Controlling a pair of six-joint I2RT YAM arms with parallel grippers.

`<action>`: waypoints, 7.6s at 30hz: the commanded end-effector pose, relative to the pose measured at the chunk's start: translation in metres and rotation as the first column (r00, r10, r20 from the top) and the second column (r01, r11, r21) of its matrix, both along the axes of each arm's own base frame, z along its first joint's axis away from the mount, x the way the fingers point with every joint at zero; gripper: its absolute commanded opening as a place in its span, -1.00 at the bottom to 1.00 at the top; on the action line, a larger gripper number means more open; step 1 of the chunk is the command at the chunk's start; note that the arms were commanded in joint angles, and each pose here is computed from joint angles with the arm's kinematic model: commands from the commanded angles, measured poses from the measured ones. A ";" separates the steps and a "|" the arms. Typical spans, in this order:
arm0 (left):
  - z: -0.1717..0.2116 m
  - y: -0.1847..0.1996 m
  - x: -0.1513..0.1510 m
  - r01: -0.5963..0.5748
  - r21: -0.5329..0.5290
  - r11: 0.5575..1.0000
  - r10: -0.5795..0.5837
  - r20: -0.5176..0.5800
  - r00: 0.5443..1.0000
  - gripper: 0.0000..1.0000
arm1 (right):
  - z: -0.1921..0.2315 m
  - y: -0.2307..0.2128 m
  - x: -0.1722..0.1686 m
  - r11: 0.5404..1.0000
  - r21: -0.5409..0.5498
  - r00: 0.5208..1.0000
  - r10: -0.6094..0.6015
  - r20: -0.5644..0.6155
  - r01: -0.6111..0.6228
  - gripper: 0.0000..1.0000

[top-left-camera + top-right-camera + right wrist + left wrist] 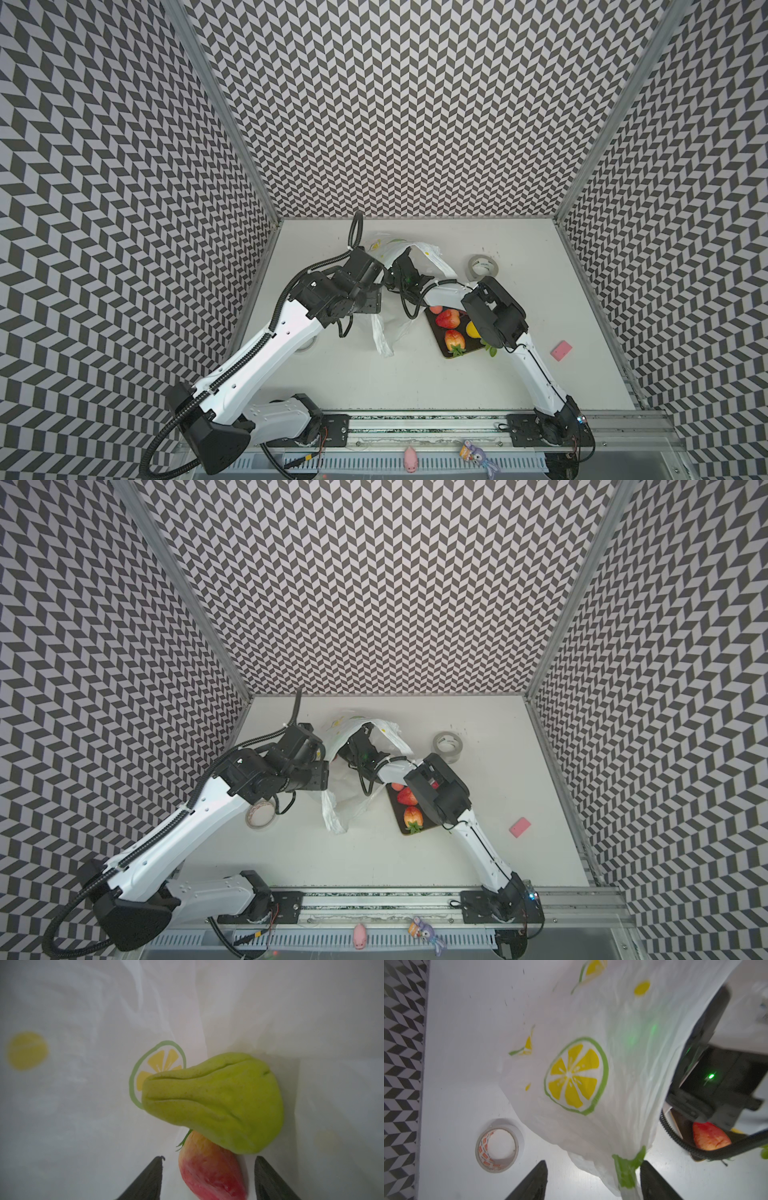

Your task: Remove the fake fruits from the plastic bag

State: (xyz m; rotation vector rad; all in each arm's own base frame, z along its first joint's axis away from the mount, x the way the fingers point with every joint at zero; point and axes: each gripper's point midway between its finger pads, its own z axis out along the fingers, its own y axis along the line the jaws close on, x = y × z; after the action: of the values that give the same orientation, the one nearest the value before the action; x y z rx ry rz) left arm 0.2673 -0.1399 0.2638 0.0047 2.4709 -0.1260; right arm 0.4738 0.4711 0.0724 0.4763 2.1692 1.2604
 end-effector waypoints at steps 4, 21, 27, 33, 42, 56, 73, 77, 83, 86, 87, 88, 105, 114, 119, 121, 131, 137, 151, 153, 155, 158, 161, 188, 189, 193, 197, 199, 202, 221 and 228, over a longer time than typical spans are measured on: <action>0.066 0.049 0.064 -0.207 -0.308 0.928 0.281 0.217 0.935 0.47 | 0.002 0.013 -0.005 0.996 -0.022 0.991 0.094 0.091 -0.092 0.37; -0.096 0.126 0.236 -0.301 -0.445 0.844 0.342 0.012 0.940 0.18 | 0.012 0.028 0.003 0.988 -0.097 0.969 0.137 0.206 -0.119 0.40; -0.151 0.099 0.247 -0.218 -0.418 0.882 0.198 -0.092 0.976 0.01 | 0.012 0.035 0.006 0.986 -0.131 0.964 0.134 0.229 -0.106 0.41; -0.190 0.078 0.237 -0.178 -0.362 0.915 0.118 -0.181 0.976 -0.18 | -0.003 0.037 0.008 0.980 -0.173 0.970 0.132 0.206 -0.097 0.45; -0.206 0.056 0.230 -0.146 -0.367 0.919 0.069 -0.214 0.974 -0.51 | -0.028 0.054 -0.004 0.953 -0.248 0.961 0.218 0.167 -0.173 0.51; -0.190 0.041 0.230 -0.074 -0.397 0.915 0.000 -0.183 0.983 -1.00 | -0.036 0.076 -0.025 0.941 -0.220 0.949 0.288 0.126 -0.257 0.25; -0.186 0.069 0.215 -0.111 -0.318 0.942 0.064 -0.155 0.986 -1.00 | 0.024 0.044 -0.028 0.964 -0.127 0.952 0.253 0.170 -0.233 -0.59; -0.185 0.078 0.216 -0.129 -0.276 0.953 0.094 -0.138 0.986 -1.00 | 0.037 0.026 -0.030 0.976 -0.106 0.966 0.203 0.160 -0.188 -0.63; -0.186 0.090 0.220 -0.139 -0.217 0.966 0.116 -0.119 0.986 -1.00 | 0.040 0.002 -0.040 0.985 -0.080 0.982 0.162 0.099 -0.154 -0.63; -0.183 0.093 0.225 -0.130 -0.202 0.971 0.112 -0.099 0.989 -1.00 | 0.045 -0.010 -0.044 0.988 -0.077 0.986 0.142 0.086 -0.136 -0.63; -0.180 0.093 0.227 -0.128 -0.200 0.971 0.111 -0.092 0.990 -1.00 | 0.049 -0.015 -0.045 0.989 -0.077 0.987 0.131 0.089 -0.125 -0.63; -0.180 0.094 0.229 -0.126 -0.198 0.972 0.110 -0.088 0.990 -1.00 | 0.052 -0.021 -0.047 0.990 -0.079 0.988 0.124 0.092 -0.117 -0.63; -0.083 0.132 0.146 -0.548 -0.460 0.699 0.579 -0.087 0.811 0.58 | 0.049 -0.045 -0.052 0.986 -0.142 0.992 0.100 0.074 -0.089 -0.62; -0.123 0.080 0.060 -0.776 -0.457 0.436 0.550 -0.548 0.631 0.62 | 0.054 -0.043 -0.050 0.983 -0.158 0.991 0.108 0.082 -0.094 -0.60; -0.131 0.049 0.071 -0.767 -0.509 0.391 0.415 -0.646 0.640 0.62 | 0.060 -0.045 -0.054 0.979 -0.173 0.988 0.123 0.095 -0.105 -0.59; -0.141 0.048 0.070 -0.786 -0.485 0.382 0.417 -0.669 0.615 0.54 | 0.063 -0.045 -0.055 0.980 -0.171 0.988 0.119 0.097 -0.101 -0.58; -0.144 0.067 0.094 -0.773 -0.533 0.346 0.487 -0.602 0.633 -0.92 | 0.087 -0.072 -0.071 0.968 -0.233 0.986 0.123 0.117 -0.093 -0.56; -0.135 0.083 0.108 -0.755 -0.576 0.312 0.532 -0.553 0.642 -1.00 | 0.099 -0.102 -0.105 0.953 -0.273 0.979 0.167 0.120 -0.129 -0.56; -0.141 0.106 0.110 -0.754 -0.555 0.352 0.574 -0.508 0.642 -1.00 | 0.131 -0.191 -0.178 0.953 -0.298 0.992 0.093 0.090 -0.063 -0.57; -0.141 0.107 0.112 -0.752 -0.557 0.354 0.576 -0.503 0.644 -1.00 | 0.134 -0.213 -0.187 0.949 -0.314 0.995 0.043 0.090 -0.012 -0.56; -0.142 0.109 0.113 -0.753 -0.553 0.357 0.584 -0.497 0.642 -1.00 | 0.134 -0.234 -0.193 0.943 -0.329 0.995 -0.014 0.096 0.045 -0.56; -0.142 0.111 0.115 -0.751 -0.555 0.358 0.585 -0.494 0.643 -1.00 | 0.119 -0.269 -0.201 0.924 -0.360 0.992 -0.107 0.074 0.126 -0.54; -0.142 0.111 0.115 -0.749 -0.551 0.368 0.584 -0.491 0.647 -1.00 | 0.104 -0.297 -0.204 0.915 -0.358 0.982 -0.183 0.048 0.188 -0.54; -0.146 0.110 0.108 -0.750 -0.525 0.403 0.574 -0.494 0.654 -1.00 | 0.031 -0.292 -0.154 0.918 -0.334 0.966 -0.248 -0.069 0.212 -0.10; -0.146 0.111 0.108 -0.751 -0.524 0.403 0.575 -0.494 0.653 -1.00 | 0.031 -0.293 -0.153 0.916 -0.340 0.966 -0.250 -0.071 0.213 -0.04; -0.147 0.110 0.109 -0.747 -0.530 0.402 0.576 -0.488 0.656 -1.00 | 0.030 -0.293 -0.152 0.909 -0.366 0.968 -0.240 -0.073 0.198 0.17; -0.146 0.110 0.111 -0.742 -0.530 0.410 0.573 -0.484 0.662 -1.00 | 0.033 -0.294 -0.152 0.905 -0.375 0.968 -0.242 -0.068 0.200 0.32; -0.145 0.111 0.112 -0.738 -0.530 0.417 0.572 -0.478 0.666 -1.00 | 0.037 -0.297 -0.153 0.903 -0.374 0.967 -0.249 -0.060 0.210 0.37; -0.142 0.111 0.114 -0.730 -0.533 0.427 0.572 -0.466 0.675 -1.00 | 0.045 -0.299 -0.154 0.903 -0.368 0.965 -0.257 -0.046 0.223 0.43; -0.130 0.110 0.120 -0.687 -0.547 0.479 0.555 -0.417 0.719 -1.00 | 0.123 -0.310 -0.169 0.897 -0.391 0.976 -0.158 0.151 0.206 0.26; -0.128 0.108 0.120 -0.668 -0.557 0.493 0.543 -0.403 0.737 -1.00 | 0.164 -0.222 -0.169 0.959 -0.262 0.975 0.149 0.164 -0.103 0.00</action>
State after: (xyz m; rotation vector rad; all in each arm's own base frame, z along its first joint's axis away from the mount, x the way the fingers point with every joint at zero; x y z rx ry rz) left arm 0.3829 -0.0338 0.1276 -1.2952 2.2946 -0.7449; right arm 0.3144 0.2086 0.2240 0.2822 2.1844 0.8588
